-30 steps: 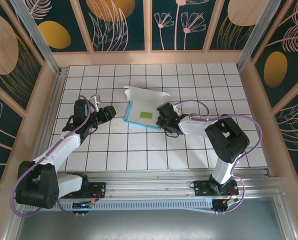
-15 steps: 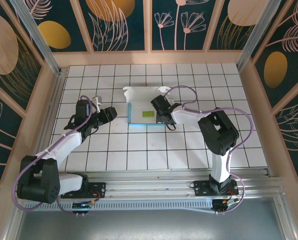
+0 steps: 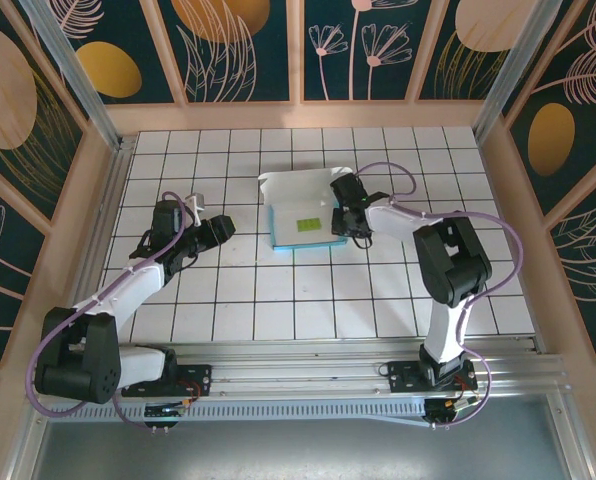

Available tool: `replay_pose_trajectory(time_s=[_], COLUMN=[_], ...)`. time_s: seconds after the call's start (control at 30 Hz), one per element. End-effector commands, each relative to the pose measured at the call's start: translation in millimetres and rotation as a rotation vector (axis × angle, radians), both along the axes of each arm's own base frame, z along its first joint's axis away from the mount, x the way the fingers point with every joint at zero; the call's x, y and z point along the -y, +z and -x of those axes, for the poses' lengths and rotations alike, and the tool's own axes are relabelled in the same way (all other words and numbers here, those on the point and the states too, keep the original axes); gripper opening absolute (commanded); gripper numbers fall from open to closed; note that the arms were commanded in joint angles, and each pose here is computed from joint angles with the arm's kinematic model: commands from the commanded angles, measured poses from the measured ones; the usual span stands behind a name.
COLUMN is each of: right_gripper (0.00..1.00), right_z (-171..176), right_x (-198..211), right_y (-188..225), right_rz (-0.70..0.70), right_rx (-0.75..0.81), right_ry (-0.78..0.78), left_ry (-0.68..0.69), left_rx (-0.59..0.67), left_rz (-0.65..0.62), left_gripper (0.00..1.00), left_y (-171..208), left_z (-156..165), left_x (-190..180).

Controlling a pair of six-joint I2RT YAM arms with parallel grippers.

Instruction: Fold the paper box

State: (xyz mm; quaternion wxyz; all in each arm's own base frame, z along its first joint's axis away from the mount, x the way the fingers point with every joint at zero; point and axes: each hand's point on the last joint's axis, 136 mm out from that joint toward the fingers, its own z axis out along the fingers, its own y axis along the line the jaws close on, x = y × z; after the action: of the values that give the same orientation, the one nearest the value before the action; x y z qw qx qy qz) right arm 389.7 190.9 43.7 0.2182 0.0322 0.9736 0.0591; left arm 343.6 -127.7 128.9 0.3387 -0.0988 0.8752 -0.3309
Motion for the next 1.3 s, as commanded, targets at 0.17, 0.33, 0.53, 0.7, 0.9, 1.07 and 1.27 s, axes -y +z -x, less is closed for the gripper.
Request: replay_pose_trajectory(time_s=[0.17,0.33,0.53,0.7,0.9,1.07,1.27], right_gripper=[0.42,0.41,0.39,0.32,0.13,0.10,0.03], right_z=[-12,-15,-24,-30,-32,-32,-27], right_x=[2,-7,-5,-8,8,19,23], right_y=[11,4,-3,-9,-11,-6,-10], right_rz=[-0.034,-0.076,-0.081,-0.075,0.029,0.140,0.185], right_rx=[0.023,0.006,0.011,0.006,0.007,0.029,0.023], right_ry=[0.007,0.042,0.033,0.042,0.022,0.027,0.045], left_ry=[-0.004,-0.001,-0.001,0.000,0.000,0.000,0.001], left_rx=[0.020,0.016,0.015,0.009,0.007,0.002,0.005], left_rz=[0.007,0.004,0.012,0.010,0.012,0.019,0.019], left_gripper=[0.55,0.55,0.56,0.56,0.56,0.56,0.56], left_y=[1,0,-1,-5,-6,-8,-9], left_z=[-2,-2,-1,0,1,0,1], left_x=[1,1,2,1,1,2,2])
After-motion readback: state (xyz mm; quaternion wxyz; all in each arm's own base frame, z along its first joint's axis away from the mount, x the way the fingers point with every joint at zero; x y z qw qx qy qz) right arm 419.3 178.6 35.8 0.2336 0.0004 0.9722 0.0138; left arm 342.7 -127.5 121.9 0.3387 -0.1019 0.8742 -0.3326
